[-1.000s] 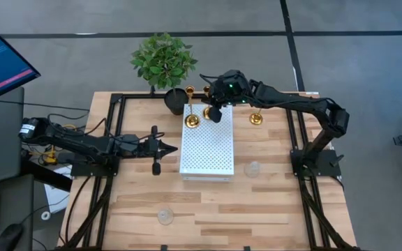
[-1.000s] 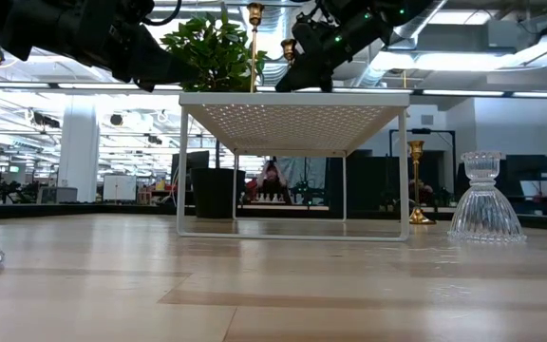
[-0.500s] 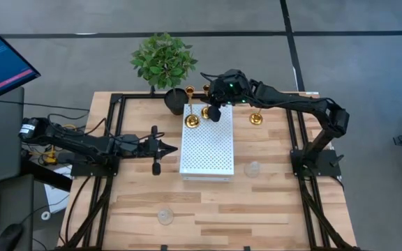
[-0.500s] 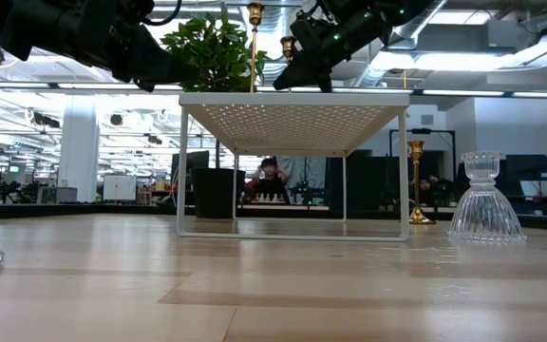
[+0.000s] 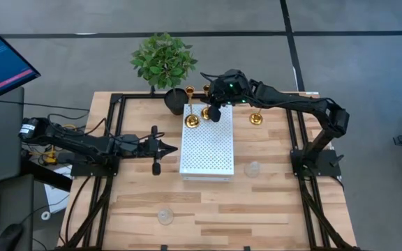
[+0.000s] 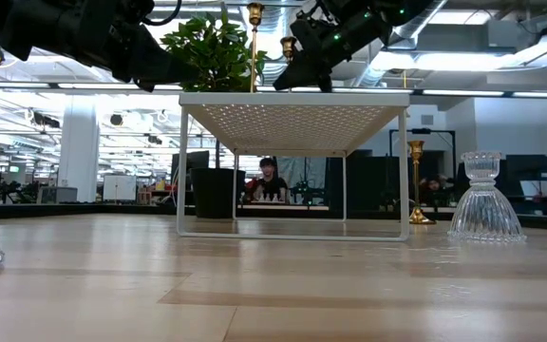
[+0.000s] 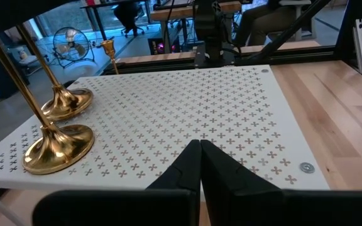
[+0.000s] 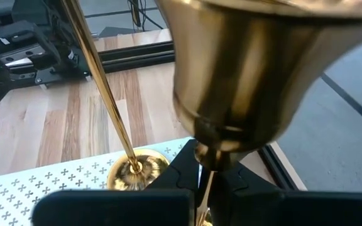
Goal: Pick & Place candle stick holders
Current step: Put the bottom gold candle holder on the shelf
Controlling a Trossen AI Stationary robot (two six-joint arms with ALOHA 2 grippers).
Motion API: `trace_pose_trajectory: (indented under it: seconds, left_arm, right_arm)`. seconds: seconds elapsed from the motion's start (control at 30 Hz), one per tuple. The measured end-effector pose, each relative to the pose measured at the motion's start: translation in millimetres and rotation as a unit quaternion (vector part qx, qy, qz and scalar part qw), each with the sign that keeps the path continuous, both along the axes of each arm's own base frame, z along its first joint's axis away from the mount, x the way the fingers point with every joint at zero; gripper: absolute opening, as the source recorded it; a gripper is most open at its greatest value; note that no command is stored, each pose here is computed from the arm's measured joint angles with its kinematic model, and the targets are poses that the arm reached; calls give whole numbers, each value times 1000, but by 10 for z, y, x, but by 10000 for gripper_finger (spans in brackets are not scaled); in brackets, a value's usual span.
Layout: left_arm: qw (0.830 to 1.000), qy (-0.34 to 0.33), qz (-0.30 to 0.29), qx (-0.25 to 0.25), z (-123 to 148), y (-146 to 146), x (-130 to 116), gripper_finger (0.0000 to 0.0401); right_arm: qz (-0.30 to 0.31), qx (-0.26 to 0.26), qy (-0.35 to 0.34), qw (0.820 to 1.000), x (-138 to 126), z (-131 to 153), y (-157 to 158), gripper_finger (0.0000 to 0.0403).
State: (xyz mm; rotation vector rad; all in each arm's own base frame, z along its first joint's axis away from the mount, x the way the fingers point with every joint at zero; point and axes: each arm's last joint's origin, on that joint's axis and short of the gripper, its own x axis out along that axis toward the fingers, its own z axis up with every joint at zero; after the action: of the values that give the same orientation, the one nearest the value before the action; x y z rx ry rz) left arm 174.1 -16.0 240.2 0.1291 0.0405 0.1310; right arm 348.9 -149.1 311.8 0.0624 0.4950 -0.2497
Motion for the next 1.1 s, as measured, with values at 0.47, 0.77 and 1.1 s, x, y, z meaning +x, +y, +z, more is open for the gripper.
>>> trace_pose_trajectory:
  seconds: [0.47, 0.77, 1.1]
  left_arm:
    - [1000, 0, 0, 0, 0, -1, 0, 7]
    - [1000, 0, 0, 0, -1, -1, 0, 7]
    - [1000, 0, -1, 0, 0, -2, 1, 7]
  right_arm:
    - [0, 0, 0, 1000, 0, 0, 3, 41]
    - [3, 6, 26, 1000, -24, -45, 13, 74]
    - [3, 13, 42, 999, -47, -65, 23, 203]
